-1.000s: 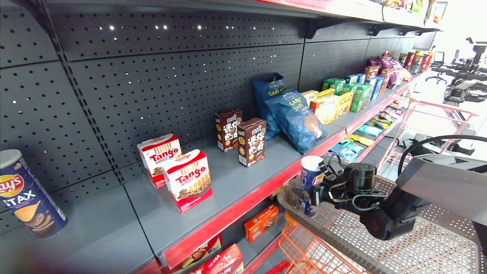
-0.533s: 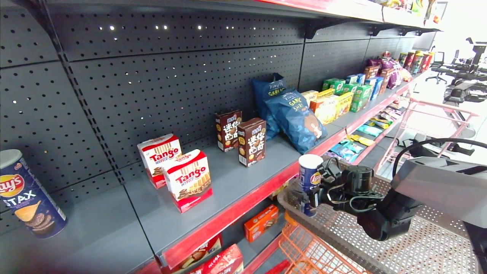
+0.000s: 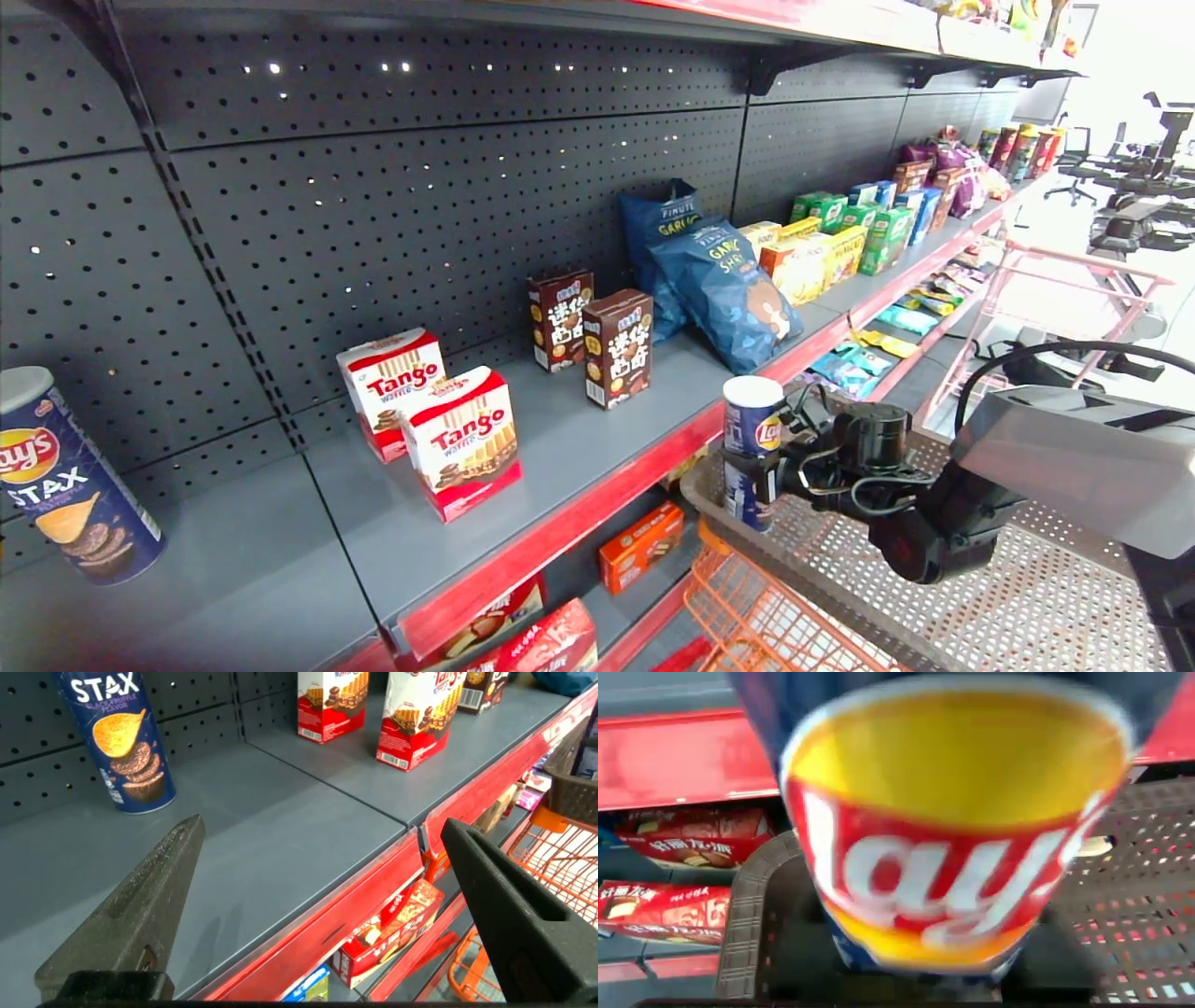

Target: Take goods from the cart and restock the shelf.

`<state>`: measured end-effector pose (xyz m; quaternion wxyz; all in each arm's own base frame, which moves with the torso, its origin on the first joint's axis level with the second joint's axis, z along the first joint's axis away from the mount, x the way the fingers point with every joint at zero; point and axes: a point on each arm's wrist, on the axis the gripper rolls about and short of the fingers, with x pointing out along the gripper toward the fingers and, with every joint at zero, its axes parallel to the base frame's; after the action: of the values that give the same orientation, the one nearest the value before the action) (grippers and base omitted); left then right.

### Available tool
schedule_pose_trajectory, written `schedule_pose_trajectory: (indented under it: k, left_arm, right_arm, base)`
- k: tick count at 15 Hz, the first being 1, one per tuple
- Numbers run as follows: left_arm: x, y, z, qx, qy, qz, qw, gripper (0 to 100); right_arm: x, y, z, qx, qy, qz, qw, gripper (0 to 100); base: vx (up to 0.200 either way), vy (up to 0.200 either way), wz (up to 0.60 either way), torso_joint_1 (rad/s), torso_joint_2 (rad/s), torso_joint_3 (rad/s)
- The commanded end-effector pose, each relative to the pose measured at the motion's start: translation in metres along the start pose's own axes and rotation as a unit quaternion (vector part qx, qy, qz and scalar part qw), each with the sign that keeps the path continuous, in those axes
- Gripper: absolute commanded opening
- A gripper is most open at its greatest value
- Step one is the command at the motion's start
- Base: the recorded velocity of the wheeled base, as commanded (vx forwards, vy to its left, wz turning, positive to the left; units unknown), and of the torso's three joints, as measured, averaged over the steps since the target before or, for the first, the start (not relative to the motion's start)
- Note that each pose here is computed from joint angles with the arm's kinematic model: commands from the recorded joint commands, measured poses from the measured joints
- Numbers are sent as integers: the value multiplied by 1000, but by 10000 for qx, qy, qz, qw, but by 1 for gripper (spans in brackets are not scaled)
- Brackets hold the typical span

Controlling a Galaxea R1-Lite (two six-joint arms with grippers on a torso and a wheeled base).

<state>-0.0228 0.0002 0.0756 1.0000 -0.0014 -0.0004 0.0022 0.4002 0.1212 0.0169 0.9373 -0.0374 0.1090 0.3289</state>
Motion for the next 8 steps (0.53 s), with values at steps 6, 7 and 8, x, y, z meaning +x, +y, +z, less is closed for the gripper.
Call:
schedule_pose_trajectory:
  k: [6, 7, 8]
  left_arm:
    - [0, 0, 0, -2, -3, 1, 10000, 100]
    - [0, 0, 0, -2, -3, 1, 10000, 100]
    - [0, 0, 0, -2, -3, 1, 10000, 100]
  right_arm:
    - [-19, 1, 41, -180, -430, -77, 9989, 0]
    - [-27, -1, 52, -211, -527, -147, 9983, 0]
    - [-34, -2, 59, -222, -588, -214, 9978, 0]
  base:
    - [0, 0, 0, 0, 0, 0]
    - [0, 0, 0, 0, 0, 0]
    - [0, 0, 0, 0, 0, 0]
